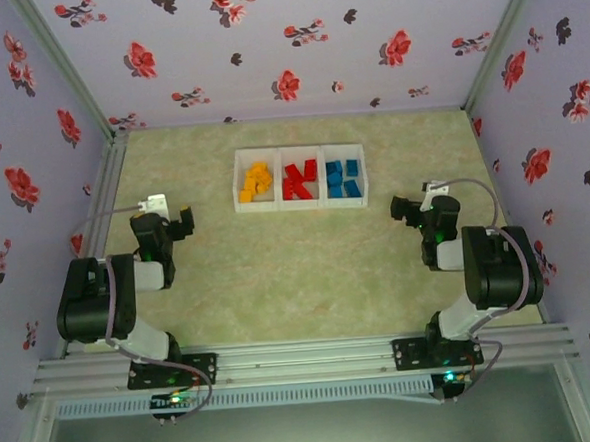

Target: Sort the legos into containers by color

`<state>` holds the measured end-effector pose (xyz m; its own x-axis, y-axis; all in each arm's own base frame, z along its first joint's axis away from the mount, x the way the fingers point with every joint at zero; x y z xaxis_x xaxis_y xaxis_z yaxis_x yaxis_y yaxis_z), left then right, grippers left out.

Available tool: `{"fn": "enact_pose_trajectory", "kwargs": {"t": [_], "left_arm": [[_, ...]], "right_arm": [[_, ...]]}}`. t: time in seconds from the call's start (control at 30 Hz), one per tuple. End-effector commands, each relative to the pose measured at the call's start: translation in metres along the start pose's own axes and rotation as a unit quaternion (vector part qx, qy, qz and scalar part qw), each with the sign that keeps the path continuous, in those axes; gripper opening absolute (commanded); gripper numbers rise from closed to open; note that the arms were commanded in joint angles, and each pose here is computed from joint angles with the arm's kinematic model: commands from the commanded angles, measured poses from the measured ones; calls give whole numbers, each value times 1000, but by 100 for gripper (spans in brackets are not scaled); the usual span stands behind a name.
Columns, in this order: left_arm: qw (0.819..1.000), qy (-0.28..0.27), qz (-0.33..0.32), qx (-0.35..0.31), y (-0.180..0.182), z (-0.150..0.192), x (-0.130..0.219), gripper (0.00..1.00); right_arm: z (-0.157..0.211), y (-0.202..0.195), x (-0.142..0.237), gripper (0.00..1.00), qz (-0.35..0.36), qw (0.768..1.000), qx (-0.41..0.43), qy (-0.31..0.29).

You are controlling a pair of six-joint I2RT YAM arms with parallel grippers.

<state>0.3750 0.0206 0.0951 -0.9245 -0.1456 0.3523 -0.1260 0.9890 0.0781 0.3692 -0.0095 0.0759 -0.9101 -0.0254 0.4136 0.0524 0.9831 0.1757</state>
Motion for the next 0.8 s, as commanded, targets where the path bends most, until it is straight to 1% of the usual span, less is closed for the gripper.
{"fn": "enact_pose_trajectory", "kwargs": {"t": [0.0,0.07,0.77], "left_arm": [[1000,-8,3,4,0,-7,0,100],[1000,-7,6,1,-1,-7,-1,100],[1000,-7,10,-1,-2,-7,-1,100]], "right_arm": [[-20,2,-1,99,10,999,17,-29],[-21,3,-1,99,10,999,19,-36],[-19,1,-4,99,14,999,17,-27]]}}
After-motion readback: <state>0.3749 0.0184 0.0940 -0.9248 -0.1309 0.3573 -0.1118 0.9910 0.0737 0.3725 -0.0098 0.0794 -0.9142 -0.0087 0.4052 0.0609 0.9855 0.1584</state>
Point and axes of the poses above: each hand's point on the last joint's axis, 136 mm out from that joint toward the fingers, its own x axis back along the fingers, its own y axis along the line the jaws close on, z = x × y, the point moved 2 cm from there along x, back along the fingers, and after that the axes turned 1 degree about -x, right-handed, at the moved point
